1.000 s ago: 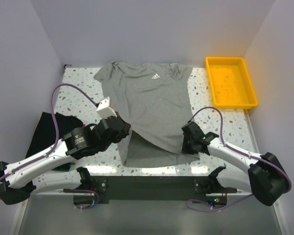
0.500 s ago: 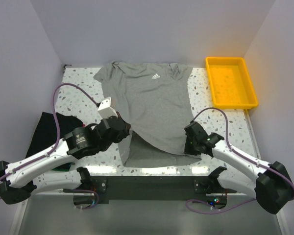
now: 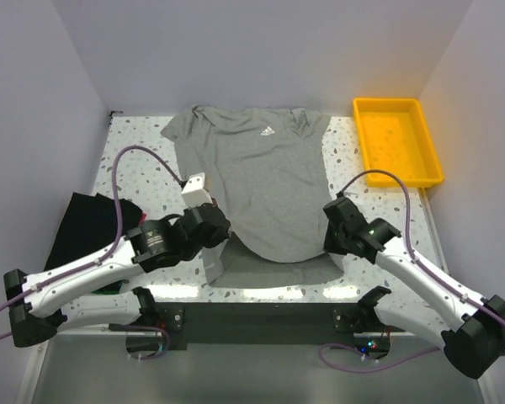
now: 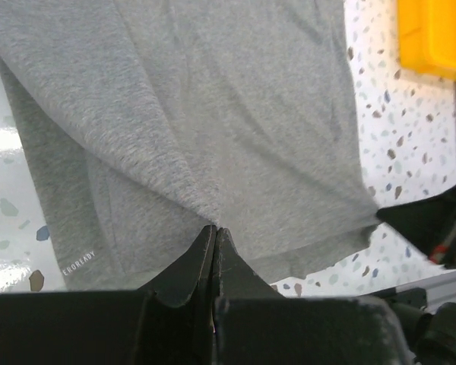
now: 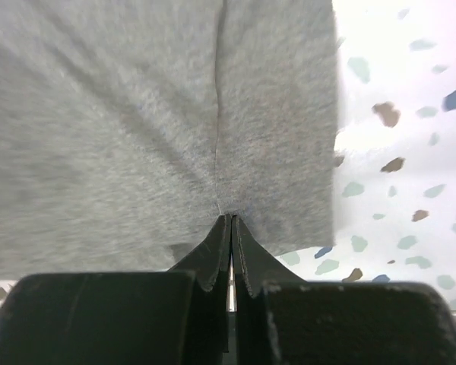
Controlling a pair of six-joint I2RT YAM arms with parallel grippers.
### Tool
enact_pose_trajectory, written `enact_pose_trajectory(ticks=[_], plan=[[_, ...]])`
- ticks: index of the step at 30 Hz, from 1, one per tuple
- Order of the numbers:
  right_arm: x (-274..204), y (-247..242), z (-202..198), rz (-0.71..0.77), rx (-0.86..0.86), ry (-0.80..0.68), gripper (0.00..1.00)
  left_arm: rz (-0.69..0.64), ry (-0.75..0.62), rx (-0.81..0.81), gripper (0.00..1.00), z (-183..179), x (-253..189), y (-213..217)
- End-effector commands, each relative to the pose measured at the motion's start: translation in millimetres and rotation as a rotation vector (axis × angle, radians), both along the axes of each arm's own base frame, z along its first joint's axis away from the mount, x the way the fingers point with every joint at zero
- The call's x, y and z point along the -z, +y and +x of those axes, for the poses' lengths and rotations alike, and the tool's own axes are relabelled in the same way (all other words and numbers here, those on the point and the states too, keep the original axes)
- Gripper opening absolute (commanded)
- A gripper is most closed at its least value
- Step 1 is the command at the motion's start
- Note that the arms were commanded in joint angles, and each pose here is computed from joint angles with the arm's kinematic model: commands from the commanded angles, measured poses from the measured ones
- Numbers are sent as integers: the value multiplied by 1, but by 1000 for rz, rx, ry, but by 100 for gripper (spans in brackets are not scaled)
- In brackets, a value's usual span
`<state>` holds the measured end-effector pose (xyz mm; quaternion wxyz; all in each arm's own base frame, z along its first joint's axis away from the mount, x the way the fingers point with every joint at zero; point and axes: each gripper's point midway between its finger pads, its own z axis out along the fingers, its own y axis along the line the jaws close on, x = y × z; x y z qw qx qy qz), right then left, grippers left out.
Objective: Fold and stack the t-shirts
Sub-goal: Flatten the tshirt out
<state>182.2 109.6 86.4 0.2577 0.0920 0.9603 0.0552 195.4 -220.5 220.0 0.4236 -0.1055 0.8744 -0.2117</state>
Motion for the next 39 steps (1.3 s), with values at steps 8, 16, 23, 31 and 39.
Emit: enact_pose_trajectory(ticks=[8, 16, 23, 31, 39], plan=[[-80, -58, 53, -59, 181, -163, 0, 27, 12, 217, 0, 10, 26, -74], [-84, -65, 65, -64, 200, -173, 0, 91, 98, 302, 0, 9, 68, -102], [-74, -58, 68, -26, 178, -152, 0, 95, 117, 363, 0, 10, 84, -127], [-24, -44, 57, 23, 132, -48, 2, 158, 123, 151, 0, 18, 87, -77], [-7, -39, 59, 32, 125, -17, 2, 131, 84, -37, 0, 17, 65, -4]])
